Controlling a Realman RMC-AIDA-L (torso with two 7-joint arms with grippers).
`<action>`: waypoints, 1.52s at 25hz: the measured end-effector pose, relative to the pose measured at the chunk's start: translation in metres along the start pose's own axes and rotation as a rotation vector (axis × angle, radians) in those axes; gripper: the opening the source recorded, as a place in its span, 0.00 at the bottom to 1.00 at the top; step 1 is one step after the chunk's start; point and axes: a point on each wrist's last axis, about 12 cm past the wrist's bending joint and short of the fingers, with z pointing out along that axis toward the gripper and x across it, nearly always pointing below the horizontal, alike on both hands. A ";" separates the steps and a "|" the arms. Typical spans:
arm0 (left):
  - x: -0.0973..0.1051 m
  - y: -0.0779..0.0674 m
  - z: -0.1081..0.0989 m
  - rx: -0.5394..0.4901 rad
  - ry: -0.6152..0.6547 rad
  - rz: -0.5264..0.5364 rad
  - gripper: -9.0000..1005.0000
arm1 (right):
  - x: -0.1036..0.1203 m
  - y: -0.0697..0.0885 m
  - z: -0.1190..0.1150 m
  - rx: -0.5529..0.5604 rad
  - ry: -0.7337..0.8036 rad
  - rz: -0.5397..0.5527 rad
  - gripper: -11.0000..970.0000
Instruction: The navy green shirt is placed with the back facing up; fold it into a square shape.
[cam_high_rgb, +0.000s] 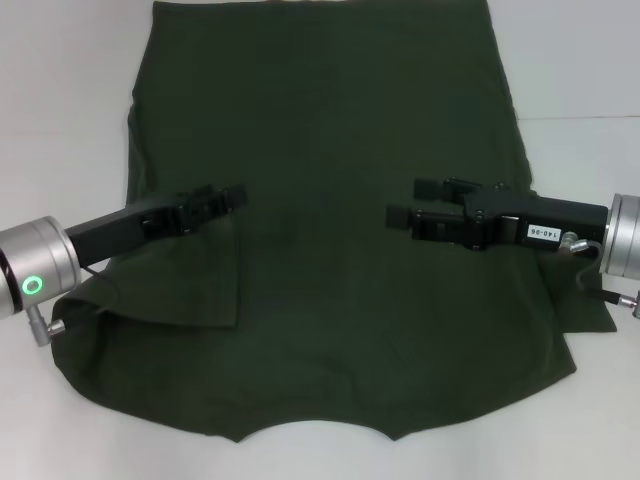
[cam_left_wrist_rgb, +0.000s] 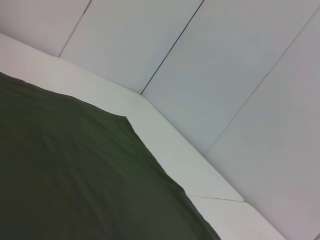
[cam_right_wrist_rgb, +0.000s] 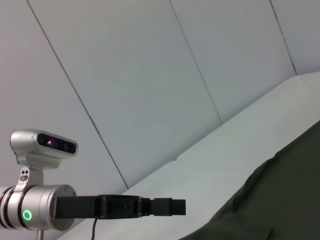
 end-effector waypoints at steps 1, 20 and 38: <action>0.000 0.001 -0.001 -0.003 -0.001 0.003 0.52 | 0.000 0.000 0.000 0.001 0.000 -0.001 0.94; 0.005 -0.009 -0.010 0.084 0.015 0.093 0.87 | -0.005 -0.006 -0.009 0.036 -0.038 0.079 0.94; 0.041 -0.027 0.011 0.256 0.052 0.403 0.87 | 0.012 -0.041 -0.095 0.343 -0.064 0.556 0.94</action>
